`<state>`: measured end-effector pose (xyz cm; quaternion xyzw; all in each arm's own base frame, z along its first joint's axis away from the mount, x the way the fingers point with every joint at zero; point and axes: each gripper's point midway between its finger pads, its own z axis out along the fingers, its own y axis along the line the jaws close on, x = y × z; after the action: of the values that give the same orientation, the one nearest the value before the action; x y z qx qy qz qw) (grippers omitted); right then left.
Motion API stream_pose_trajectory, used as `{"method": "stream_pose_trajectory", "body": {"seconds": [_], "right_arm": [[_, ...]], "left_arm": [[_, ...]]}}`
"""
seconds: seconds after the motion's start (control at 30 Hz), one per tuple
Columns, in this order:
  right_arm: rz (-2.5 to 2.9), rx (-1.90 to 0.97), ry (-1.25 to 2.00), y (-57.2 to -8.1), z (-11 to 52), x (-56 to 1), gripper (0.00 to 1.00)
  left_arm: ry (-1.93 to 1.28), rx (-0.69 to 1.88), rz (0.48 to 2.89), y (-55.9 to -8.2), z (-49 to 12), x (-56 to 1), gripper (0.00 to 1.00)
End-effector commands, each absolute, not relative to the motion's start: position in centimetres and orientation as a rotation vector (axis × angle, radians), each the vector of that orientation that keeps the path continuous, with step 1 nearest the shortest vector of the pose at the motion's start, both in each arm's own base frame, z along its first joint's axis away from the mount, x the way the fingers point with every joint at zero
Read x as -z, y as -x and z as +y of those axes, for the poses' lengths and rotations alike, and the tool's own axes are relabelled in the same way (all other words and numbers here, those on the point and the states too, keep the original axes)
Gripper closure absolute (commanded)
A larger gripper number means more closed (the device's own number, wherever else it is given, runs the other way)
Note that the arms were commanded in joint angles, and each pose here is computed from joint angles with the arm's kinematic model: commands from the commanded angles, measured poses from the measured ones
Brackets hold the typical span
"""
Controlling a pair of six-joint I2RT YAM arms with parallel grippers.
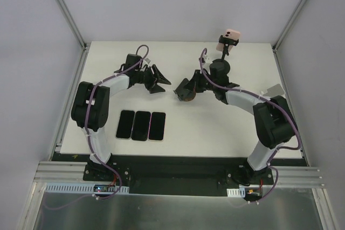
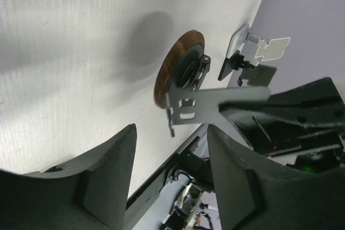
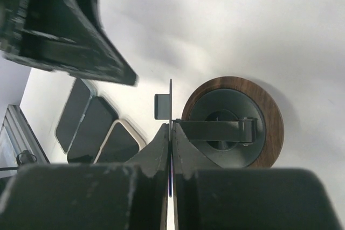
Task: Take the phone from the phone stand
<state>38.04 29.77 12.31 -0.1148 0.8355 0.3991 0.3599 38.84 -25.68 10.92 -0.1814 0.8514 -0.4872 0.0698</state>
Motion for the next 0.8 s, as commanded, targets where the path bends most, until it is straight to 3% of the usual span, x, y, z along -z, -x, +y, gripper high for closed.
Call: {"method": "stream_pose_trajectory", "body": {"seconds": [0.0, 0.07, 0.27, 0.57, 0.77], "right_arm": [[2.034, -0.978, 0.265, -38.5, 25.0, -17.3, 0.99], [2.056, -0.920, 0.229, -38.3, 22.0, -17.3, 0.99], [2.082, -0.702, 0.128, -38.4, 12.6, -17.9, 0.99], [2.101, -0.490, -0.025, -41.1, 0.3, -19.2, 0.99], [2.156, -0.420, -0.014, -43.4, -4.5, -18.1, 0.99]], "left_arm": [[0.356, 1.339, 2.446, -39.1, -23.7, -15.3, 0.41], [0.342, 1.252, 2.451, -39.1, -22.4, -15.6, 0.28], [0.196, 0.889, 2.450, -38.5, -18.2, -16.7, 0.09], [0.050, 0.405, 2.474, -35.3, -11.6, -15.2, 0.07], [0.013, 0.263, 2.494, -32.6, -9.1, -13.7, 0.07]]}}
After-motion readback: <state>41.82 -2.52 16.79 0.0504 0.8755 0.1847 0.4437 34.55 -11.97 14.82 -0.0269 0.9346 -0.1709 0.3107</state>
